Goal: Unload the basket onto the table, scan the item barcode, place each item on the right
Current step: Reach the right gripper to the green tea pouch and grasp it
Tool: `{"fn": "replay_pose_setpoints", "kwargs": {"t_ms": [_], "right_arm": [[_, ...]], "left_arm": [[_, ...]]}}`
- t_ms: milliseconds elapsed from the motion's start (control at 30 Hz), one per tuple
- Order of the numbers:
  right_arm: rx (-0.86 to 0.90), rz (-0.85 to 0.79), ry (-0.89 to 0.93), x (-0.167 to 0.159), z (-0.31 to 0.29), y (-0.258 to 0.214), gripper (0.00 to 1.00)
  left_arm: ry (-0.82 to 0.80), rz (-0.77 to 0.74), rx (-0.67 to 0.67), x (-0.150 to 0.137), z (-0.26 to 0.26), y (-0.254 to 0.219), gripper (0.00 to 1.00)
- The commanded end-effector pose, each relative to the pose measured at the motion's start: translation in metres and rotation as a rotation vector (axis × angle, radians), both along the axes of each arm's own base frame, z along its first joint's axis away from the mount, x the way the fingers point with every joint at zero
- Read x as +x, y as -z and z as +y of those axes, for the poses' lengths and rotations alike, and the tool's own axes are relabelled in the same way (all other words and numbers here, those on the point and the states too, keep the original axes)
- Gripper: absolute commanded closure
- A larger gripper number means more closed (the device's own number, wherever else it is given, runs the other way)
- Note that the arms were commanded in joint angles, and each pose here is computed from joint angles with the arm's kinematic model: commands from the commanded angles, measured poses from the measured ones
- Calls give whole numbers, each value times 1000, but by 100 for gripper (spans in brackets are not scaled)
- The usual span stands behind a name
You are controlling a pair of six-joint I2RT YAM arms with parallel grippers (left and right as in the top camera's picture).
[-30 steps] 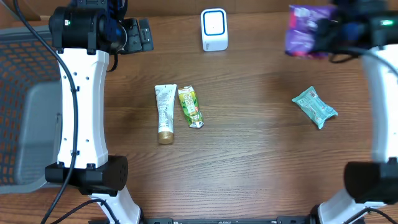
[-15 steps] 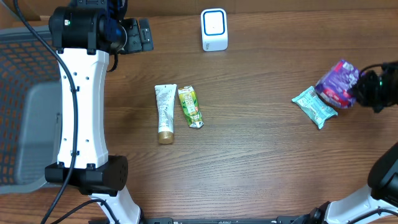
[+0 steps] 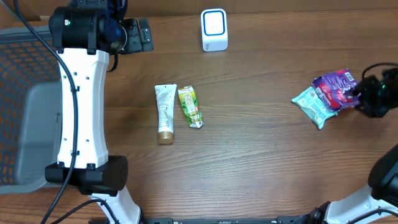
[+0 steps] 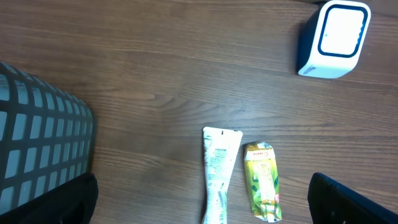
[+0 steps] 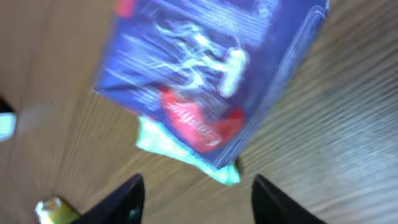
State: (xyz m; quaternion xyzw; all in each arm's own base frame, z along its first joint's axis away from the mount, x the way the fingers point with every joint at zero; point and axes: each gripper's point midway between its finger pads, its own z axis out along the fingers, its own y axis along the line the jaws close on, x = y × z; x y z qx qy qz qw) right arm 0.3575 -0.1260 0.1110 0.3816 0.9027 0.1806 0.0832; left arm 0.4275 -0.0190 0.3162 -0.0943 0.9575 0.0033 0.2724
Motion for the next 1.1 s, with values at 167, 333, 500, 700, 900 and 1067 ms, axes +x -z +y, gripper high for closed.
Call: {"fn": "replay_pose_setpoints", "kwargs": {"t_ms": [167,333,500,700,900,1067], "right_arm": [[18,-270,-295,47,70,-114,37],[57,-372,-590,70,177,-116,34],[82,-348,-775,67,281,-83,36],[-12,-284,-918,52,373,-27,37],[-139,-238,-1049,28,421,16,37],[-345,-234,-1105,17,432,30,39]], "left_arm": [[7,-2,3,2,-3,0,0],[7,-3,3,2,-3,0,0],[7,-3,3,2,-3,0,1],[7,-2,3,2,-3,0,1],[8,-2,3,2,-3,0,0],[7,-3,3,2,-3,0,0]]}}
